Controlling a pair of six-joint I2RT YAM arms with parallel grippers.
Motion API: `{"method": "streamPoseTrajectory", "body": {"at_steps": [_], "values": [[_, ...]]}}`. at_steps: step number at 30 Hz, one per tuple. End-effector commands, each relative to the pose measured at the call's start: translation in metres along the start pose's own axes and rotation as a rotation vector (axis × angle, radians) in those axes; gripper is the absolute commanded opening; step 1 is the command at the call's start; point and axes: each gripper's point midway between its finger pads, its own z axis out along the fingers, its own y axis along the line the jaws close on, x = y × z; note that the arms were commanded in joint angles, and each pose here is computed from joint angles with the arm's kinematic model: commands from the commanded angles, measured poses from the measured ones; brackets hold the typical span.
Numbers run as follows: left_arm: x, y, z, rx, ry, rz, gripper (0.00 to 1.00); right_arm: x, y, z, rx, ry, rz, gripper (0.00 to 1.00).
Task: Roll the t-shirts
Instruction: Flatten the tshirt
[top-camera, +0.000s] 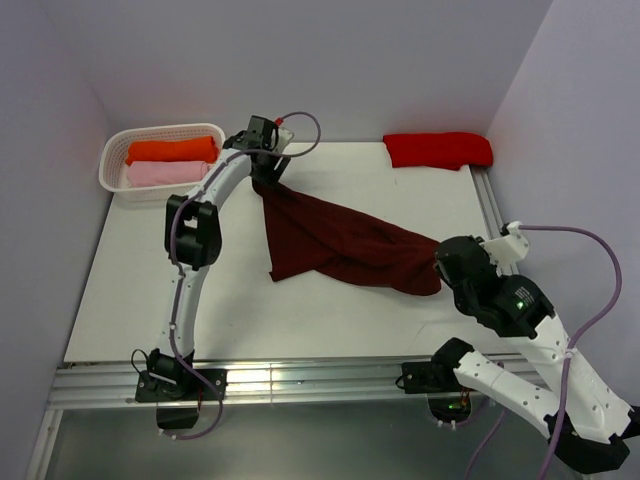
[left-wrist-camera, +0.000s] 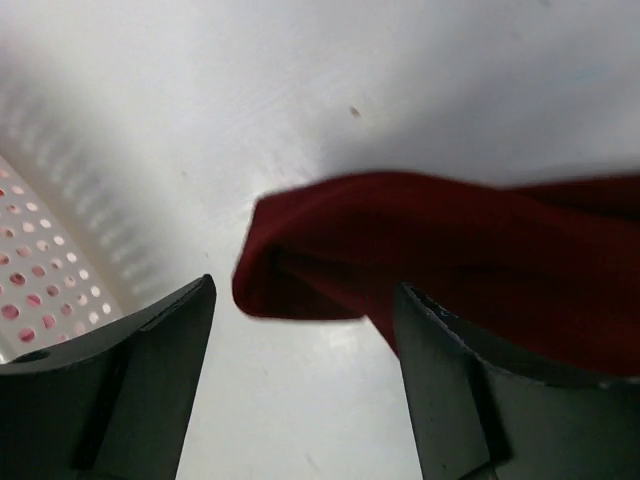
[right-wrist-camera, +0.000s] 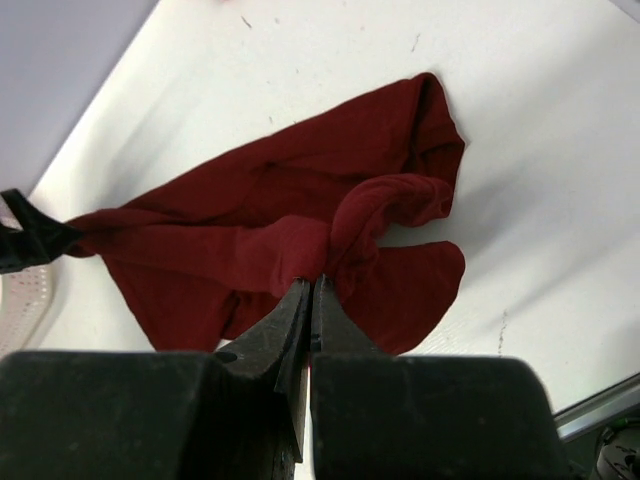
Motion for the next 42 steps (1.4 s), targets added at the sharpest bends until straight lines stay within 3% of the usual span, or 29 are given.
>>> {"method": "streamPoseTrajectory", "body": {"at_steps": [1,4,7,8,9,10,11,15,24,29,32,33,35,36,37,42], "values": [[-0.031,-0.007,-0.066,0.112,-0.099,-0.029,0.78,-0.002,0.008,0.007,-0.008,-0.018,-0.012,0.00],[-0.013,-0.021,-0.114,0.228,-0.088,-0.044,0.80,0.003,0.016,0.016,-0.008,-0.007,-0.030,0.00],[0.052,-0.053,-0.127,0.370,0.047,-0.051,0.77,0.007,0.021,0.020,-0.013,0.003,-0.039,0.00],[0.043,-0.051,-0.138,0.379,0.005,-0.048,0.76,0.007,0.022,0.021,-0.015,0.005,-0.041,0.00],[0.074,-0.063,-0.133,0.407,0.074,-0.058,0.74,0.008,0.023,0.022,-0.018,0.005,-0.042,0.00],[0.073,-0.066,-0.141,0.424,0.038,-0.060,0.73,0.009,0.025,0.023,-0.027,0.007,-0.043,0.00],[0.095,-0.077,-0.136,0.453,0.083,-0.074,0.72,0.010,0.026,0.024,-0.028,0.009,-0.040,0.00],[0.115,-0.098,-0.125,0.526,0.125,-0.115,0.68,0.015,0.029,0.028,-0.034,0.023,-0.045,0.00],[0.125,-0.126,-0.088,0.473,0.108,-0.093,0.72,0.025,0.029,0.032,-0.042,0.047,-0.049,0.00],[0.131,-0.137,-0.077,0.469,0.115,-0.071,0.68,0.028,0.026,0.034,-0.039,0.049,-0.048,0.00],[0.135,-0.137,-0.066,0.422,0.130,-0.062,0.53,0.028,0.024,0.035,-0.034,0.048,-0.050,0.00],[0.136,-0.136,-0.064,0.409,0.135,-0.062,0.39,0.028,0.024,0.035,-0.033,0.049,-0.051,0.00],[0.135,-0.126,-0.057,0.348,0.136,-0.066,0.24,0.026,0.023,0.034,-0.031,0.043,-0.054,0.00],[0.132,-0.122,-0.056,0.333,0.130,-0.068,0.09,0.024,0.023,0.033,-0.030,0.041,-0.054,0.00],[0.130,-0.113,-0.055,0.301,0.126,-0.068,0.02,0.022,0.021,0.032,-0.027,0.034,-0.057,0.00],[0.094,-0.070,-0.055,0.232,0.078,-0.120,0.00,0.006,0.018,0.025,-0.016,0.001,-0.068,0.00]]}}
